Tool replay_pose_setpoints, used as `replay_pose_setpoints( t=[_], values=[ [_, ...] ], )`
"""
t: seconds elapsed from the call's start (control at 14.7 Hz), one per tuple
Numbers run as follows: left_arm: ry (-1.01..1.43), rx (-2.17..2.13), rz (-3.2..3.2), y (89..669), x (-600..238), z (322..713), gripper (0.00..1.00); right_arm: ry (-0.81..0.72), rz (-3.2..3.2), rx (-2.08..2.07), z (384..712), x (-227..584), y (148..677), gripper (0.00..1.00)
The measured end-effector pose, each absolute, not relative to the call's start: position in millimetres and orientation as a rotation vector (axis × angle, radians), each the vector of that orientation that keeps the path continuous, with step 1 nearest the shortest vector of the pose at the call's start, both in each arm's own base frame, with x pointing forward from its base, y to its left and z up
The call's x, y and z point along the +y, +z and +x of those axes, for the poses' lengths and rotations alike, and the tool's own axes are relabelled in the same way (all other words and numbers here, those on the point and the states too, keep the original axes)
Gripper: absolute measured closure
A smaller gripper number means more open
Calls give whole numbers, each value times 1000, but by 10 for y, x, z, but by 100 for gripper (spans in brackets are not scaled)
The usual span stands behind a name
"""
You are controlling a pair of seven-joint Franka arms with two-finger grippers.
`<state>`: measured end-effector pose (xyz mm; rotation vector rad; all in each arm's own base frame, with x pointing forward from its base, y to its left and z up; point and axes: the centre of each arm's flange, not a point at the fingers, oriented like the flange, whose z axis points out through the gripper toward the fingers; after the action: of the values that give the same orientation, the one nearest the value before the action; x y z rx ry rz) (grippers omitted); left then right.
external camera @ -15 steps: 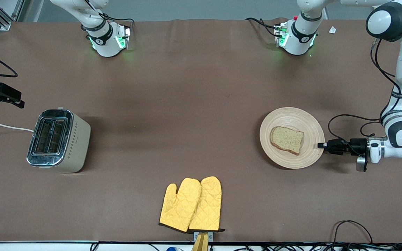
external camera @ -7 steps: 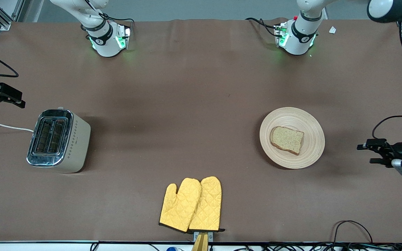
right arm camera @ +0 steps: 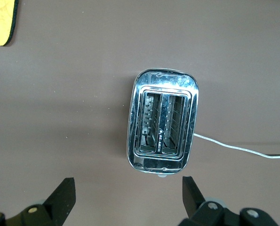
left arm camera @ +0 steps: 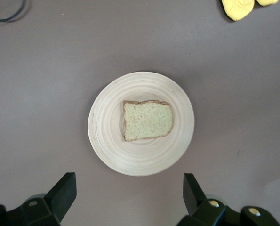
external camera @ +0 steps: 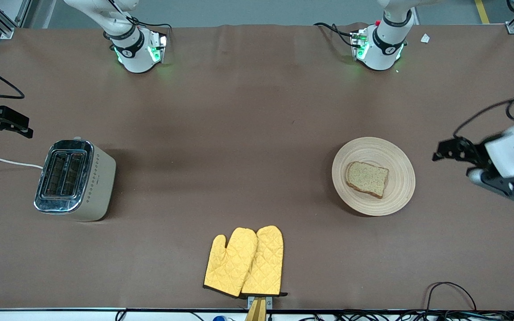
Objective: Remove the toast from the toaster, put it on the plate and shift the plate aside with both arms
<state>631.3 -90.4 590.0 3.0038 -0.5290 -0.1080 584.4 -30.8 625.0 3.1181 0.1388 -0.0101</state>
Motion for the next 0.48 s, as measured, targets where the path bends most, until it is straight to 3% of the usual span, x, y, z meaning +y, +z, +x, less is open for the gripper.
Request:
replay_pose_setpoints(
  t=[0.27, 0.48],
  values=[
    [7, -443, 3100, 6476, -1256, 5728, 0, -12, 3118, 139, 5840, -306, 6250, 0],
    [152, -412, 3132, 6413, -1172, 5473, 0, -14, 3118, 141, 5827, -299, 6253, 0]
  ],
)
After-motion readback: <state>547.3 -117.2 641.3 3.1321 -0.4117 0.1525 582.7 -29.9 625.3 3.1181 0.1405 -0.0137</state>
